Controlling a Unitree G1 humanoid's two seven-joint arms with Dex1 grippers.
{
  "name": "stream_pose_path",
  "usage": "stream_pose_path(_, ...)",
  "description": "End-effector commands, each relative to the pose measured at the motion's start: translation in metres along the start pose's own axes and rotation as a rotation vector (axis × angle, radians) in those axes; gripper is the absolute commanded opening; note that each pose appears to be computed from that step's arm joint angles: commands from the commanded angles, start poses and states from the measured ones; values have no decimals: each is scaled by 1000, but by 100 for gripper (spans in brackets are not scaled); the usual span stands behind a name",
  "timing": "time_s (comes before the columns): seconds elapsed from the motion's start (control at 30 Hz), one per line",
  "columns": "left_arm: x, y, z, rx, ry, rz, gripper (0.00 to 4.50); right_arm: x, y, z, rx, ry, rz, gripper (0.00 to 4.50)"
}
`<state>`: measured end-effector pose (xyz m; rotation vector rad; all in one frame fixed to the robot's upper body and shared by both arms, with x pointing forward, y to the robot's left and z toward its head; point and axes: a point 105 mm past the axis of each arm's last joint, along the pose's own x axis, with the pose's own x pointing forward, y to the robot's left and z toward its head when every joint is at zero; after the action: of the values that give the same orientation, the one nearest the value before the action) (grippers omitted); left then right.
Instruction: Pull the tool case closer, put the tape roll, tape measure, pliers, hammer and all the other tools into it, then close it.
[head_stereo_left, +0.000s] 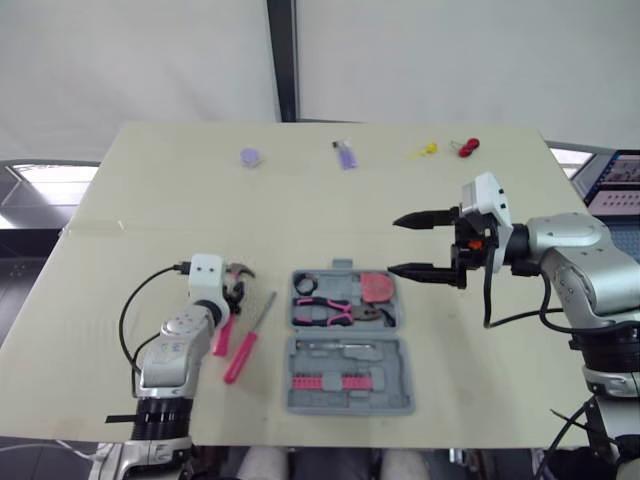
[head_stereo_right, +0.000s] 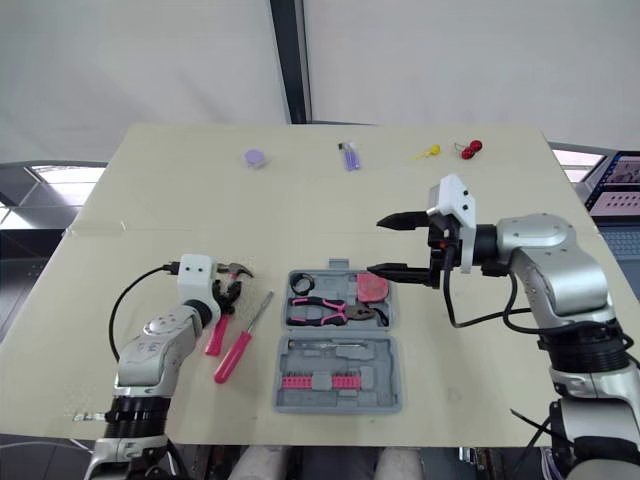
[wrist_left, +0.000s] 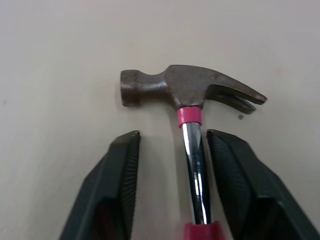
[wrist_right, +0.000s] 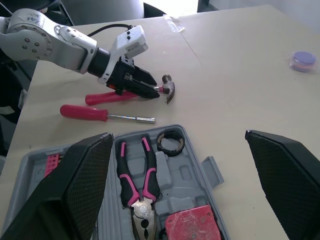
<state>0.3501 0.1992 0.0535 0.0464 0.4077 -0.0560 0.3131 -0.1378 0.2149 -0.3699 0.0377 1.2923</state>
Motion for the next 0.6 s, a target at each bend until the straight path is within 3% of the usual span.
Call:
stream_pose_path(0.03, 5, -11, -12, -3, 48, -40, 44, 1, 3, 10, -34, -22, 15, 450)
stream_pose_path(0.07, 6, -11, -12, -2, 47, -40, 5, 1, 3, 11, -33, -23, 14, 450)
stream_pose_path(0.47, 5, -13, -4, 8, 16, -69, 5, 2, 5, 12, -22, -37, 6, 450)
stream_pose_path(0.6, -17, -10, 43, 139, -122, -160, 5, 0, 13, 14, -16, -48, 31, 450)
